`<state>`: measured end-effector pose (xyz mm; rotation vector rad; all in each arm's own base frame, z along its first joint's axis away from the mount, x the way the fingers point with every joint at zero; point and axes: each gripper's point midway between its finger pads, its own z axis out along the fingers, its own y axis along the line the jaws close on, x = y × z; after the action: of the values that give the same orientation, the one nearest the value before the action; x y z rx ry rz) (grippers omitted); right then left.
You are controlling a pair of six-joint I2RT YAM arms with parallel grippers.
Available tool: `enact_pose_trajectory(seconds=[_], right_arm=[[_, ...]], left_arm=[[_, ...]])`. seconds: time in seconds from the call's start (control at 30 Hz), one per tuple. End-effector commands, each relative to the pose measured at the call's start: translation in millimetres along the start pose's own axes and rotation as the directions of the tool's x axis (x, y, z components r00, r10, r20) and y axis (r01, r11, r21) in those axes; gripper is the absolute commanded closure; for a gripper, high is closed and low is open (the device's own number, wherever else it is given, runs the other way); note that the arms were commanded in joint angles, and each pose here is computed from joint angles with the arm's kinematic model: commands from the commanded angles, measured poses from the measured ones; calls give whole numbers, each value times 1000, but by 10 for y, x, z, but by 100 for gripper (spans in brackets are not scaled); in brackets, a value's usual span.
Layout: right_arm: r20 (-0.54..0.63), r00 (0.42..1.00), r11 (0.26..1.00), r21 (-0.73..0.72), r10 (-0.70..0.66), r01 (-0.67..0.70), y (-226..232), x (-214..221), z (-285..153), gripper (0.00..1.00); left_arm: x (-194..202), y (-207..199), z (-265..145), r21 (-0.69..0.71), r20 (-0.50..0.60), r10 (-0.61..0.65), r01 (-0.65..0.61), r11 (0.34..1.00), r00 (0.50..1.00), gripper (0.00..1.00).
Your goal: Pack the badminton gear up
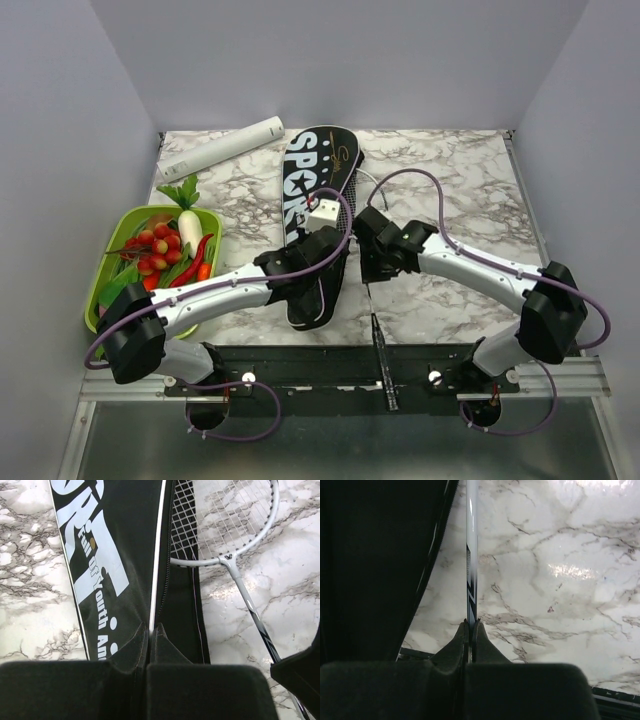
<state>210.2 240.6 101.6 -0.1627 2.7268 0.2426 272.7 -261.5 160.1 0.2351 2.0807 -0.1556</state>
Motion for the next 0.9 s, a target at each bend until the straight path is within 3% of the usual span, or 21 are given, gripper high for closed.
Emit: enact_pose_trajectory(seconds=[0.0,0.3,0.43,0.67,0.87], right_arm=[[46,999,999,-34,-27,29,227,-248,71,100],[166,986,999,-41,-19,26,449,-940,513,99],[210,978,998,-61,23,-11,343,-1297,766,100],[266,956,984,-161,123,-82,338,-1770,1121,99],[277,938,942,-315,209,-117,595,-2040,1268,99]], left_arm=[[-15,-51,-10,40,26,-30,29,999,999,100],[317,-71,30,87,-20,-38,39,995,999,100],[443,-125,41,129,-39,-46,50,990,998,100],[617,-315,114,201,-93,-42,60,978,995,100],[686,-444,164,247,-109,-55,81,966,992,100]])
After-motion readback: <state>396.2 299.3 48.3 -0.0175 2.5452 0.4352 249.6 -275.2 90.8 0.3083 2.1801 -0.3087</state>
